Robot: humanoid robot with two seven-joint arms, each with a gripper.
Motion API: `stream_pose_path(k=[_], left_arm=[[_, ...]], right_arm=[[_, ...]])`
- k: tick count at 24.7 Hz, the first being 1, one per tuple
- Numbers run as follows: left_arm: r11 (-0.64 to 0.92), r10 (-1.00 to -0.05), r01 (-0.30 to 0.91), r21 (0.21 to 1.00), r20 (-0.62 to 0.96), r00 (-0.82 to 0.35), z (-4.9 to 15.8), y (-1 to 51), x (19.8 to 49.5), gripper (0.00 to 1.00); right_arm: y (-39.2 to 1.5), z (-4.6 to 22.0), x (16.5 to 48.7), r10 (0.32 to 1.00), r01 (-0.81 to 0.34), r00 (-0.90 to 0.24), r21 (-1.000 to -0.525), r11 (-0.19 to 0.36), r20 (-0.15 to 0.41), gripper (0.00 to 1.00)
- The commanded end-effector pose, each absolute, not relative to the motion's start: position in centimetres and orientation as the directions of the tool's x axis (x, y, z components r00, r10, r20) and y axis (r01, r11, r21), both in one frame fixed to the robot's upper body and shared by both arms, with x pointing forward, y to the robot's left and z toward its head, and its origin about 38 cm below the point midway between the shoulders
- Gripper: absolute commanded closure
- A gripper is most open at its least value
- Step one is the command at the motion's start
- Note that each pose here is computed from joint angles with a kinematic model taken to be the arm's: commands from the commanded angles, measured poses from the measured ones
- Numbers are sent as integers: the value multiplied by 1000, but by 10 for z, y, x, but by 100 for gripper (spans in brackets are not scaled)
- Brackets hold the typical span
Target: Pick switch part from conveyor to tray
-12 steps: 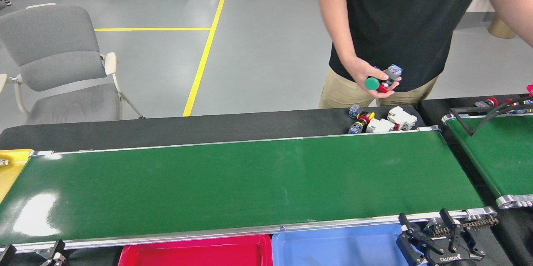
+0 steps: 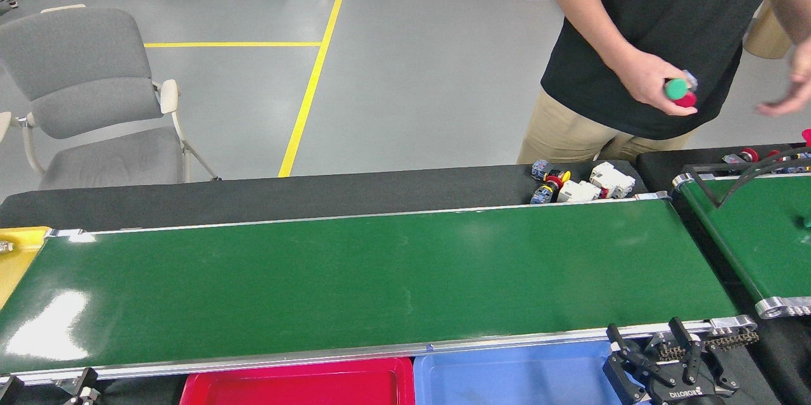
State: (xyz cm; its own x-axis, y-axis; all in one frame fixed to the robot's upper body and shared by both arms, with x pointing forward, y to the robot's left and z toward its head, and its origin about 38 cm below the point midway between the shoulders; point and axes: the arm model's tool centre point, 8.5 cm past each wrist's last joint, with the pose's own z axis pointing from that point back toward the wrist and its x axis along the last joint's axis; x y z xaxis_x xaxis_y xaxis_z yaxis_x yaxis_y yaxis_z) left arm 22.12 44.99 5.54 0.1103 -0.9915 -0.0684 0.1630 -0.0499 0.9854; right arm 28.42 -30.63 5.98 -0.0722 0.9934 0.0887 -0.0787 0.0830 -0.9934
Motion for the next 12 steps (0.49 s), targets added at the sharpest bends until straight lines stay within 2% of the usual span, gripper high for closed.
stream_pose_path(k=[1,12], left_arm=[[-62,-991,139,988,-77,107,63,451,226,0],[-46,-992,134,990,-61,112,61,447,225,0]], right_arm=[[-309,68,287,994,-54,-82,-996,72,77,1],[-310,68,287,994,-56,-83,-996,67,71,1]])
